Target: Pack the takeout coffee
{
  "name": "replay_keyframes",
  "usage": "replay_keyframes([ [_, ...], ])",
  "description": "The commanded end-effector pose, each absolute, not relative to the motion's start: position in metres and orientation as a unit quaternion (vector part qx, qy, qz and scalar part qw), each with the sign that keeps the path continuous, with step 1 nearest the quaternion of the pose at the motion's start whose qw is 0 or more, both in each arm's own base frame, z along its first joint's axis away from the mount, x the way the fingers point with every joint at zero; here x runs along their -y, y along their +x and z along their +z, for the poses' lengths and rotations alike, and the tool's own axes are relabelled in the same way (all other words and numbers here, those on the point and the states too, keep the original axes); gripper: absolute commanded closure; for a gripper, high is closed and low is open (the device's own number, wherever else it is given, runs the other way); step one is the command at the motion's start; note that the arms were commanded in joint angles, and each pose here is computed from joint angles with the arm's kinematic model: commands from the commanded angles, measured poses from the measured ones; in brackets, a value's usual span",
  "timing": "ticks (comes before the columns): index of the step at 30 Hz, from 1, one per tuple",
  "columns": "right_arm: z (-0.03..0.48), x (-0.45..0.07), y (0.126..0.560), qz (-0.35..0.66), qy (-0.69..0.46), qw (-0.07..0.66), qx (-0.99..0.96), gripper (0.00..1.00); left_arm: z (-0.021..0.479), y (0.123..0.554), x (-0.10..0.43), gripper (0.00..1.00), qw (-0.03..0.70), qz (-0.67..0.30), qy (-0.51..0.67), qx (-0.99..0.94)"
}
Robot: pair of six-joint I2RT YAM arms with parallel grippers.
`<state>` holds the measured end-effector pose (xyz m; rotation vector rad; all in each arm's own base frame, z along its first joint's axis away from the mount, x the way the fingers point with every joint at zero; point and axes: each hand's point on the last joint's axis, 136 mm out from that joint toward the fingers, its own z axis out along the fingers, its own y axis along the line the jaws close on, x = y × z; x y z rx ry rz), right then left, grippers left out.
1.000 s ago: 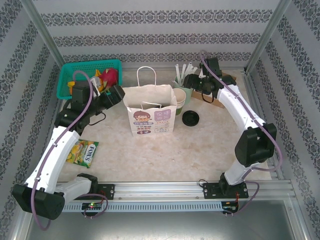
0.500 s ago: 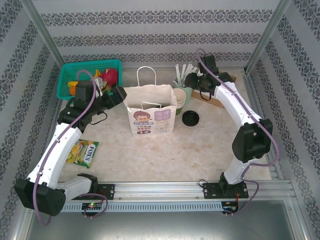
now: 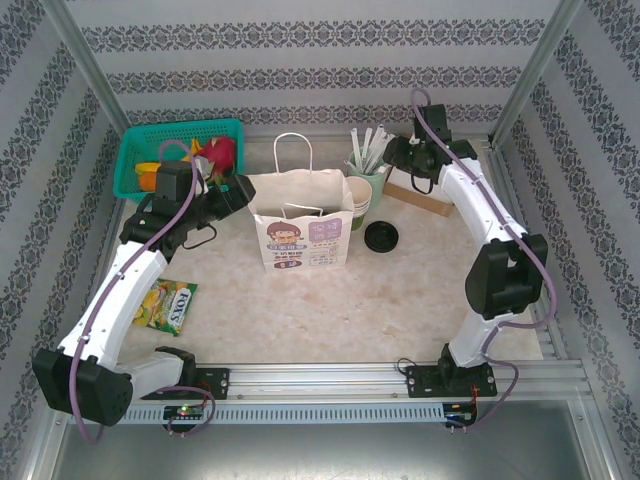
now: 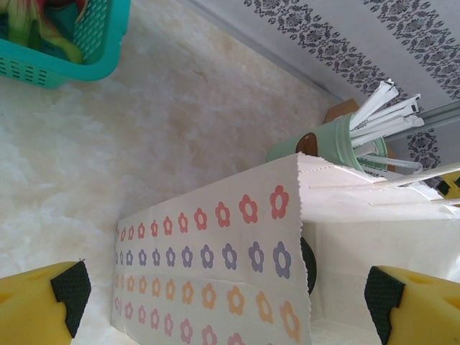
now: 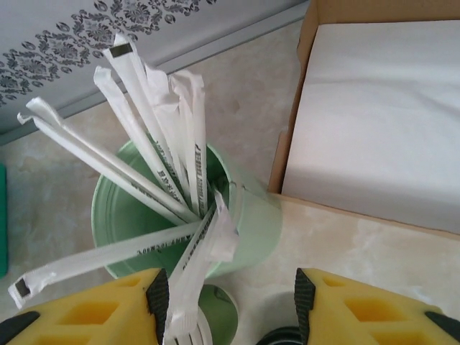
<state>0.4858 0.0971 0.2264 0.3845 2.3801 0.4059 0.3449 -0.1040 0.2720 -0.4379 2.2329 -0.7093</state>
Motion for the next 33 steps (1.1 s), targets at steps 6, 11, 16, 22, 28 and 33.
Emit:
replay_keyframes([
  [6, 0.215, -0.105, 0.505, 0.166, 0.148, 0.335, -0.916, 0.57, 0.265, 0.346, 0.099, 0.00, 0.366, -0.262, -0.172, -0.876],
  [11, 0.217, -0.103, 0.511, 0.157, 0.146, 0.343, -0.915, 0.75, 0.264, 0.347, 0.099, 0.00, 0.365, -0.262, -0.172, -0.877],
  [16, 0.243, -0.093, 0.502, 0.133, 0.133, 0.372, -0.909, 0.90, 0.264, 0.348, 0.101, 0.00, 0.365, -0.265, -0.172, -0.876],
  [22, 0.269, -0.089, 0.479, 0.127, 0.103, 0.391, -0.906, 0.97, 0.267, 0.350, 0.104, 0.00, 0.369, -0.273, -0.165, -0.873],
  [28, 0.303, -0.087, 0.446, 0.121, 0.065, 0.416, -0.899, 1.00, 0.273, 0.351, 0.108, 0.00, 0.373, -0.283, -0.152, -0.870],
  [33, 0.340, -0.088, 0.399, 0.117, 0.006, 0.452, -0.884, 1.00, 0.280, 0.356, 0.104, 0.00, 0.385, -0.274, -0.154, -0.868],
])
